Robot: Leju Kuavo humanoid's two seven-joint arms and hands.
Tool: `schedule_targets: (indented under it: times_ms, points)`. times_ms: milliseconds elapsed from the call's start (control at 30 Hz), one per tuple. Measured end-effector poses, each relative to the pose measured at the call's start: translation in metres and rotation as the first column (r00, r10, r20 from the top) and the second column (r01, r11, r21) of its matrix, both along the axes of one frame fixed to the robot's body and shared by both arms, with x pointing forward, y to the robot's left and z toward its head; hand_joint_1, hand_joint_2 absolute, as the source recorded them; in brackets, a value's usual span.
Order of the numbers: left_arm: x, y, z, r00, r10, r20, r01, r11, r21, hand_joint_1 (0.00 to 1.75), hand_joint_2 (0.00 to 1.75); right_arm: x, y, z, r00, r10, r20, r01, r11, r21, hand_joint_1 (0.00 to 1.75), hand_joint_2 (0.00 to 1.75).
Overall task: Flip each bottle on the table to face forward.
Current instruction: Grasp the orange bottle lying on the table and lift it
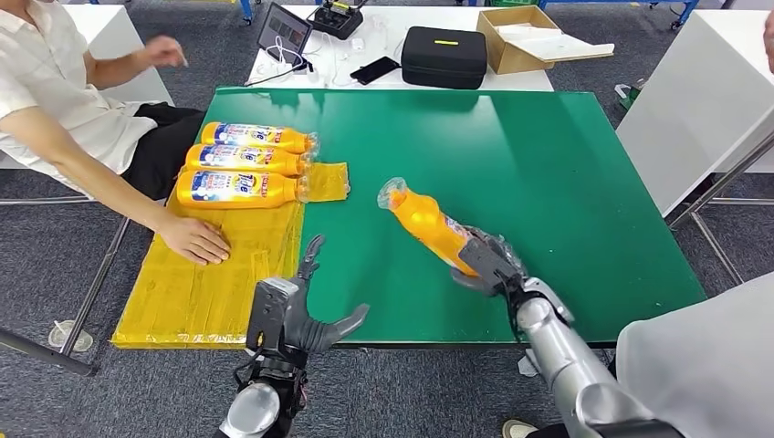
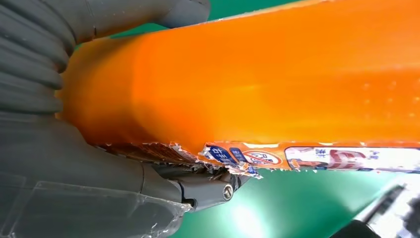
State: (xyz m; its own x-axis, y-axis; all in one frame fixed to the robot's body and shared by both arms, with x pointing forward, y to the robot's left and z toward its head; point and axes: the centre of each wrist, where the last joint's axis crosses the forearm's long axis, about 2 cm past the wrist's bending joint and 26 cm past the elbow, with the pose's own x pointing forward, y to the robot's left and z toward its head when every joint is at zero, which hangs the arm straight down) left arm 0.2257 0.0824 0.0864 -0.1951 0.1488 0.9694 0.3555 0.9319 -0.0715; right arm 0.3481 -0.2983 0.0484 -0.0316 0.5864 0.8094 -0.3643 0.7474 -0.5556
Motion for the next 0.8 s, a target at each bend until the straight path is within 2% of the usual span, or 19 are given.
schedule_targets:
  times_ms: [100, 200, 367, 533, 800]
  points:
    - [-0.003, 0.0, -0.002, 0.993, -0.031, -0.112, 0.02, 0.995, -0.099, 0.0, 1.75, -0.01, 0.013, -0.001, 0.999, -0.016, 0.036, 0.012, 0.995, 0.1, 1.75, 1.75]
    - [-0.009, 0.001, -0.008, 0.962, -0.105, -0.252, 0.037, 0.965, -0.26, 0.0, 1.75, -0.022, 0.028, -0.003, 0.995, -0.05, 0.087, 0.032, 0.98, 0.196, 1.75, 1.75]
    - [-0.014, 0.003, -0.011, 0.929, -0.176, -0.327, 0.017, 0.9, -0.436, 0.0, 1.75, -0.039, 0.07, 0.007, 0.984, -0.055, 0.169, -0.005, 0.942, 0.335, 1.75, 1.75]
    - [-0.012, 0.004, -0.004, 0.921, -0.227, -0.317, 0.014, 0.832, -0.555, 0.0, 1.75, -0.045, 0.112, 0.017, 0.976, 0.017, 0.216, -0.104, 0.913, 0.396, 1.75, 1.75]
    - [-0.005, 0.007, 0.007, 0.954, -0.183, -0.238, 0.011, 0.814, -0.581, 0.0, 1.75, -0.058, 0.159, 0.022, 0.959, 0.152, 0.24, -0.244, 0.875, 0.418, 1.75, 1.75]
